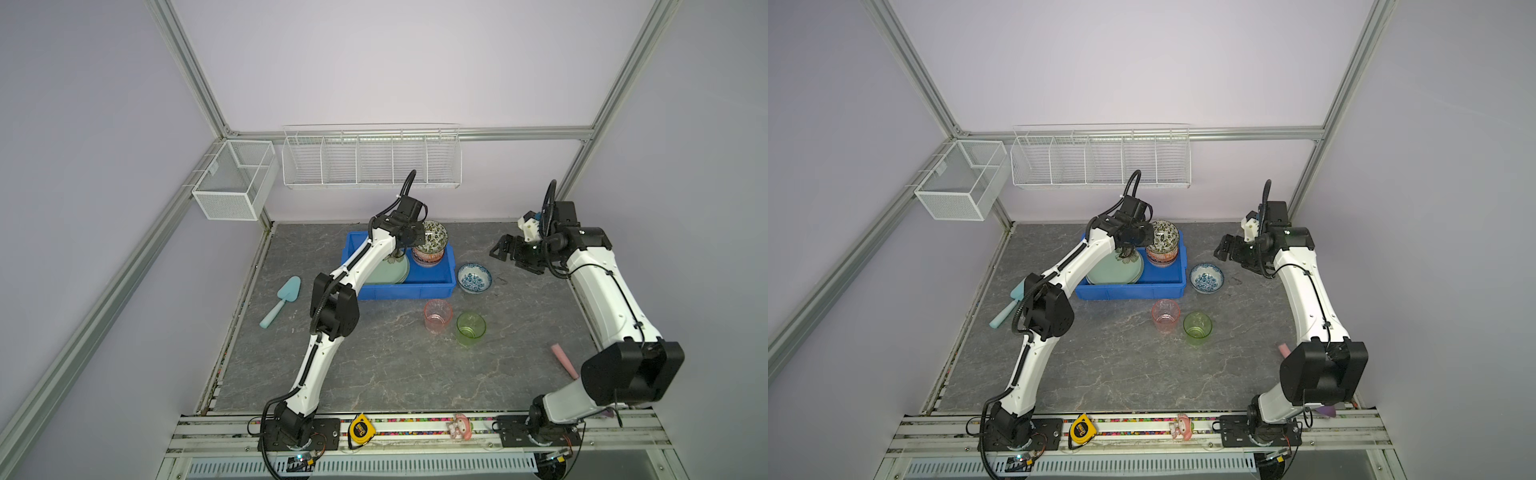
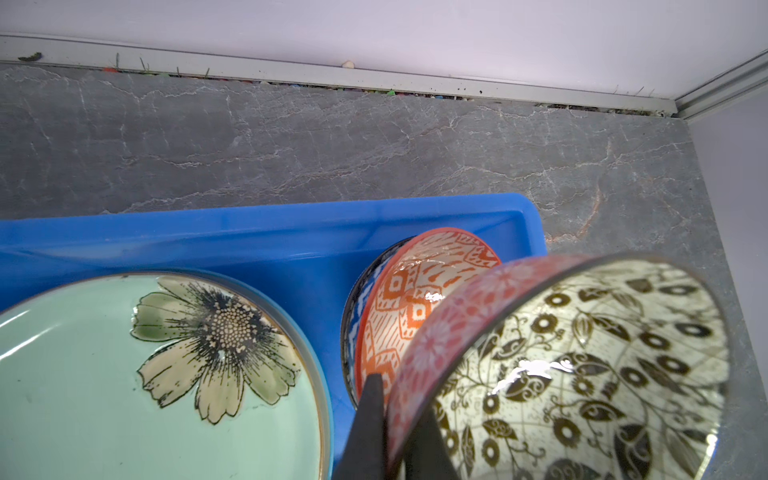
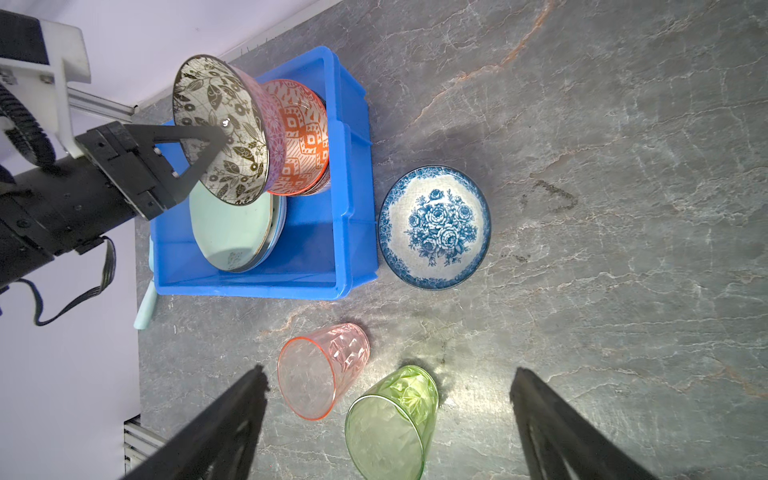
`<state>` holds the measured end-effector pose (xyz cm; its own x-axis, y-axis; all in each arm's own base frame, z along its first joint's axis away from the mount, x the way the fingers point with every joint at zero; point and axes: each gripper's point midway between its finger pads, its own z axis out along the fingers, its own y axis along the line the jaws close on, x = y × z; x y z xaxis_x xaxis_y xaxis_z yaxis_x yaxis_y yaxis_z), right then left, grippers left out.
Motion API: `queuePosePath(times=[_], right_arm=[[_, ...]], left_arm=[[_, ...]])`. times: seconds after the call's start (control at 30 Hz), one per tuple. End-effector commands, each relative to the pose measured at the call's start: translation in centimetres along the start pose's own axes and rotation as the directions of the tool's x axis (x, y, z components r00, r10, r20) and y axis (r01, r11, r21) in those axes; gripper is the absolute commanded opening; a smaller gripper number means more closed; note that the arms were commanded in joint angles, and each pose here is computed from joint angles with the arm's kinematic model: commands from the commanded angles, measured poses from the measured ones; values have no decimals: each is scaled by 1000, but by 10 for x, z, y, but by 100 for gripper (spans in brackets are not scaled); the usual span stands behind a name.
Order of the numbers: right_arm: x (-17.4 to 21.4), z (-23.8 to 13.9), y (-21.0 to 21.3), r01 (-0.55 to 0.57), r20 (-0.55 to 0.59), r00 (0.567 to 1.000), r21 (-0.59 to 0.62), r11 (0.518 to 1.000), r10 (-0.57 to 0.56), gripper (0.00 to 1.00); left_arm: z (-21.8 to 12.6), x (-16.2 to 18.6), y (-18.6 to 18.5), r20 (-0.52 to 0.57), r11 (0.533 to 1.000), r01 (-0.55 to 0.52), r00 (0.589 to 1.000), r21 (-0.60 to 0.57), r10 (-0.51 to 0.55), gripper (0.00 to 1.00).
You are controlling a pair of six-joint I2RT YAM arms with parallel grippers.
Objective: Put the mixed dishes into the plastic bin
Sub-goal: 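Lower the leaf bowl into the bin with the left gripper while the right gripper withdraws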
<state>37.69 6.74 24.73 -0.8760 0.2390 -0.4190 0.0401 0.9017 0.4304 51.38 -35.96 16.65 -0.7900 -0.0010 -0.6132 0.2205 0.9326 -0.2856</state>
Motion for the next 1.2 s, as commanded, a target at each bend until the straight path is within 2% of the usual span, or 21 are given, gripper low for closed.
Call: queuePosePath(times=[0.0, 0.33, 0.53, 0.93, 1.17], right_arm=[[2, 4, -2, 12, -7, 1000, -20, 1000, -12, 94], [7, 17, -6, -9, -47, 999, -26, 1000, 7, 93], [7, 25, -7, -22, -32, 999, -44, 999, 21, 93], [37, 45, -17, -36, 4, 999, 4, 999, 36, 92], [60, 60, -13, -22, 4, 1000, 35, 999, 22, 92]], left_arm=[[2, -6, 7, 17, 999, -31, 999, -33, 32, 0], [18, 3, 5, -14, 999, -45, 999, -14, 44, 0], [21, 5, 3, -20, 999, -40, 999, -1, 40, 1], [24, 8, -1, -32, 999, -24, 999, 26, 25, 20], [23, 8, -3, -36, 999, -24, 999, 35, 25, 36]])
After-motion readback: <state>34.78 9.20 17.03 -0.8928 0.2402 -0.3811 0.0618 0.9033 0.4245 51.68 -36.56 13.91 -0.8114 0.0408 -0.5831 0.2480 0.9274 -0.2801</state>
